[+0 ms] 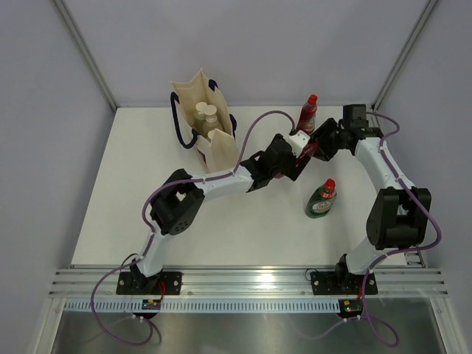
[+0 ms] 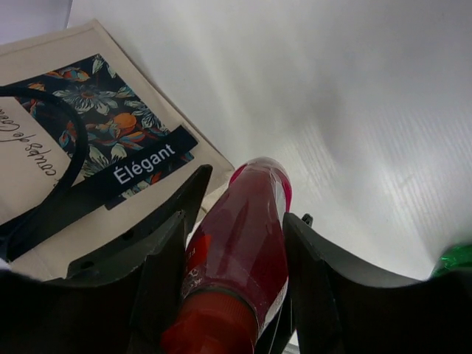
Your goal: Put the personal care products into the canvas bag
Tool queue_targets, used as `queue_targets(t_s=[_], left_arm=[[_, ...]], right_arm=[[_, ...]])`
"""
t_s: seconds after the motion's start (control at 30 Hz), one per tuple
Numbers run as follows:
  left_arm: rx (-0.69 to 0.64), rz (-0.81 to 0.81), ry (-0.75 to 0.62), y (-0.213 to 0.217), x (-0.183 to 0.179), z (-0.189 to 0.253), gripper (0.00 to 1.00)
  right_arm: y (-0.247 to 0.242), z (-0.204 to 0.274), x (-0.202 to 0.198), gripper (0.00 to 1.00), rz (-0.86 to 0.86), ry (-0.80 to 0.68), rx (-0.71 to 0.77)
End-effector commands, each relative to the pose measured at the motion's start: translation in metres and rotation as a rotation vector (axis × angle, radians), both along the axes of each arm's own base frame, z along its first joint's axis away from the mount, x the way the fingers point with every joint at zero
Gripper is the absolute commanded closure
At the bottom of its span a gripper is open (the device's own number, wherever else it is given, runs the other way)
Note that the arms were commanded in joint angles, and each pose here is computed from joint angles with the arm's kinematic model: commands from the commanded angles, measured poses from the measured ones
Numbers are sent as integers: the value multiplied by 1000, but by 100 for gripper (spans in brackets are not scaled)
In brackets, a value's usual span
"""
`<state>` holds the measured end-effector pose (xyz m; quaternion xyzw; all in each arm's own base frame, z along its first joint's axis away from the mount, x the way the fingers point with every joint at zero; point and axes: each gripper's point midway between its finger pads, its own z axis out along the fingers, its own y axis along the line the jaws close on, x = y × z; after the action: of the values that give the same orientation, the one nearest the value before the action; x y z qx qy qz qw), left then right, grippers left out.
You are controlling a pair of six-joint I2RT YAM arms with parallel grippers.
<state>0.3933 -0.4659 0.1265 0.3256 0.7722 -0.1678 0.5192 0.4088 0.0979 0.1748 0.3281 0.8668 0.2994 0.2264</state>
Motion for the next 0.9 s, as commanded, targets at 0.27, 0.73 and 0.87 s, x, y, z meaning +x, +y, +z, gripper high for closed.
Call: queue_targets(t_s=[0.27, 0.73, 0.87], left_arm=[[-101, 15, -174, 2, 21, 78, 98], [-300, -97, -191, 66, -13, 192, 100], [-386, -93, -198, 88, -27, 236, 100]], right_arm=[[27, 93, -6, 100, 127, -218, 136], [50, 186, -36, 1, 687, -900, -86], [31, 214, -41, 0, 709, -1019, -212]])
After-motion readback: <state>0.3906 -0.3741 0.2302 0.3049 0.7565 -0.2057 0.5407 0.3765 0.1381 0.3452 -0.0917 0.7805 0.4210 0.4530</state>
